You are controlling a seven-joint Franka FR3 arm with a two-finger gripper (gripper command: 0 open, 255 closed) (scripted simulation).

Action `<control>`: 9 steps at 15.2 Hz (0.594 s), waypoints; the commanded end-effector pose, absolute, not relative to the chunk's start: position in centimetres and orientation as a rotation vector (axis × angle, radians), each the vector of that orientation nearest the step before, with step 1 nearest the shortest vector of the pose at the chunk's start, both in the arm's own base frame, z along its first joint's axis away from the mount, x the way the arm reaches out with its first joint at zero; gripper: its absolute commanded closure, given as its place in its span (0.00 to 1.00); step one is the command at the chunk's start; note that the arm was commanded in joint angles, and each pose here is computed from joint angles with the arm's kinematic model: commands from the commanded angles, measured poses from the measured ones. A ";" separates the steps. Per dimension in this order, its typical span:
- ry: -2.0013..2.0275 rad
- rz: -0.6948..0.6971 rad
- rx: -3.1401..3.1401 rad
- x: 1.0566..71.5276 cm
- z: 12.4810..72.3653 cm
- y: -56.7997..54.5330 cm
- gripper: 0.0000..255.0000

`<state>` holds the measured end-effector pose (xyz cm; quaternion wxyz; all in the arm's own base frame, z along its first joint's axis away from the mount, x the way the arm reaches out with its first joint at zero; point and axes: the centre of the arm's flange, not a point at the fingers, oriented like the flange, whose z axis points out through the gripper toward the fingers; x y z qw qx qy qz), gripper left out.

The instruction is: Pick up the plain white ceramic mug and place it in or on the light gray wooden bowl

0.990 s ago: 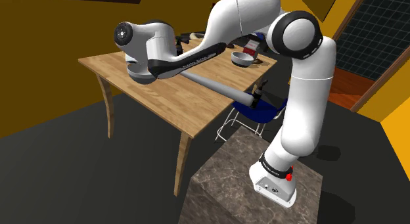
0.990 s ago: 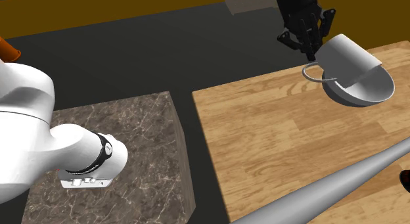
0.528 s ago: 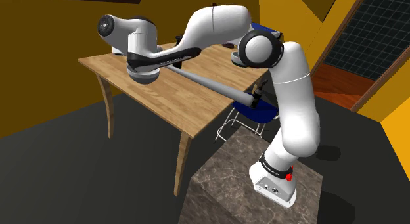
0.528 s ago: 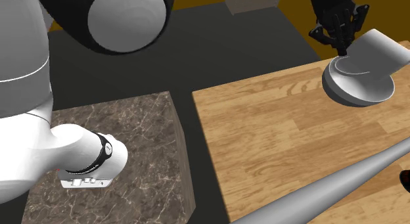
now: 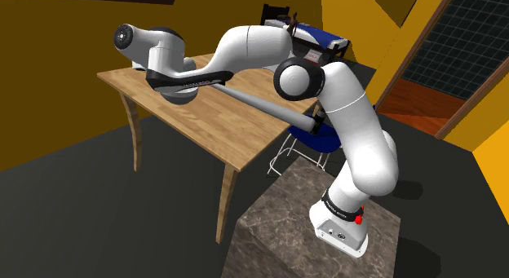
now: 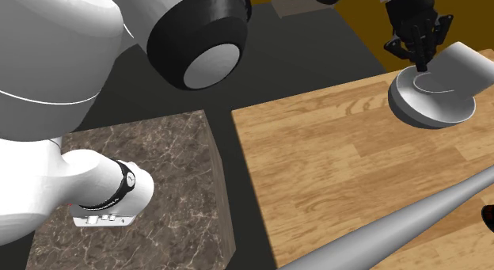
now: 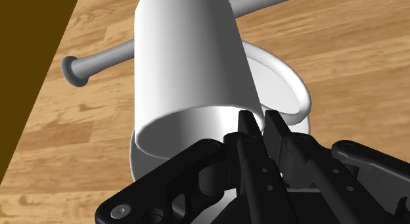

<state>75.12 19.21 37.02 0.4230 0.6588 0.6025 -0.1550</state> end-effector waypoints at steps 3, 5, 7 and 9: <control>1.508 -0.388 1.649 75.3 35.0 19.2 1.00; 1.508 -0.388 1.649 75.3 34.0 19.2 1.00; 1.508 -0.388 1.649 75.3 34.0 19.2 1.00; 1.508 -0.388 1.649 75.3 34.0 19.2 1.00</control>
